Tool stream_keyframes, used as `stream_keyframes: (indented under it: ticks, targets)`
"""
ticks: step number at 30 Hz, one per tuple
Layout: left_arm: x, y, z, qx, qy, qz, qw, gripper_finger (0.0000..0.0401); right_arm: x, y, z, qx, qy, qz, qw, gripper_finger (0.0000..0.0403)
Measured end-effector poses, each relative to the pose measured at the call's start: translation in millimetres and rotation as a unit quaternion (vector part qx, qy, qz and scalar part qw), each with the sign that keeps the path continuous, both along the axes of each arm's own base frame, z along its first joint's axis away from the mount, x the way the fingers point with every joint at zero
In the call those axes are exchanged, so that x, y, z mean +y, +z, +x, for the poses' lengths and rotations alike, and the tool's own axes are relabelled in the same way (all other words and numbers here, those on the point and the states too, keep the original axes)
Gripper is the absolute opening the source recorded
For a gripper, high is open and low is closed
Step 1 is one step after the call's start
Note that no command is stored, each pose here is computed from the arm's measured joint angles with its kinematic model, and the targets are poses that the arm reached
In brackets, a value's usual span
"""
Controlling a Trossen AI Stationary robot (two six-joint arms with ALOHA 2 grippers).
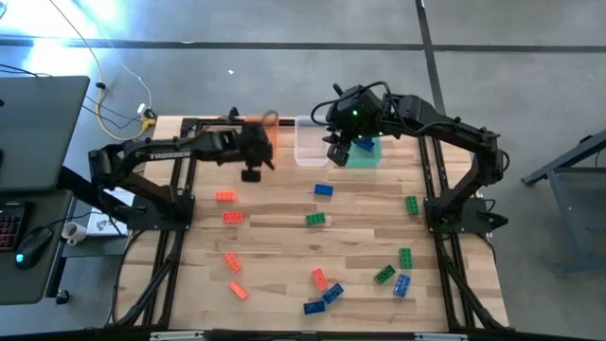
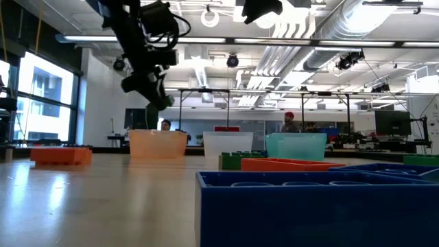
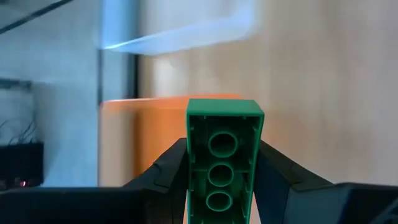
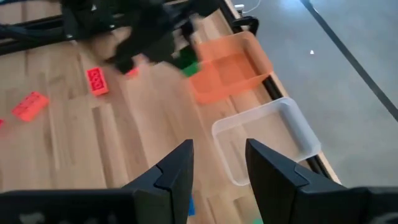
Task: Sort & place blocks by color
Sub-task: Put the green game piece into the orange bin
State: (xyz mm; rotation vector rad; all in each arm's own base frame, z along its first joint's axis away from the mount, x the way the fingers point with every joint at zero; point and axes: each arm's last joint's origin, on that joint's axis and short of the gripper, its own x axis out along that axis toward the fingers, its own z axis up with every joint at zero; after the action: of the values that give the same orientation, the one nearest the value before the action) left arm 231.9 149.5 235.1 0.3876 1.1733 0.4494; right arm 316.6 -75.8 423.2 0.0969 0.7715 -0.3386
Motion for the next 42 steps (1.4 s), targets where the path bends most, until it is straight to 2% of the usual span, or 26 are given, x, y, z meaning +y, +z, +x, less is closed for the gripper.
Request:
stream_keyframes:
  ticks: [6, 13, 19, 42]
  targets:
    - [33, -6, -14, -0.025, 0.048, -0.018, 0.998, 0.0109, 14, 0, 3, -0.001, 0.01, 0.012, 1.0, 0.0136]
    - [50, -19, -20, -0.017, 0.079, -0.038, 0.996, 0.0109, 26, 0, 5, -0.001, 0.027, 0.012, 1.0, 0.0136]
    - [55, -29, -18, -0.018, 0.086, -0.06, 0.994, 0.0109, 30, 0, 5, 0.002, 0.016, -0.009, 1.0, 0.0136]
    - [58, -31, -18, -0.02, 0.118, -0.048, 0.992, 0.0135, 32, 0, 6, 0.002, 0.013, -0.025, 1.0, 0.0135]
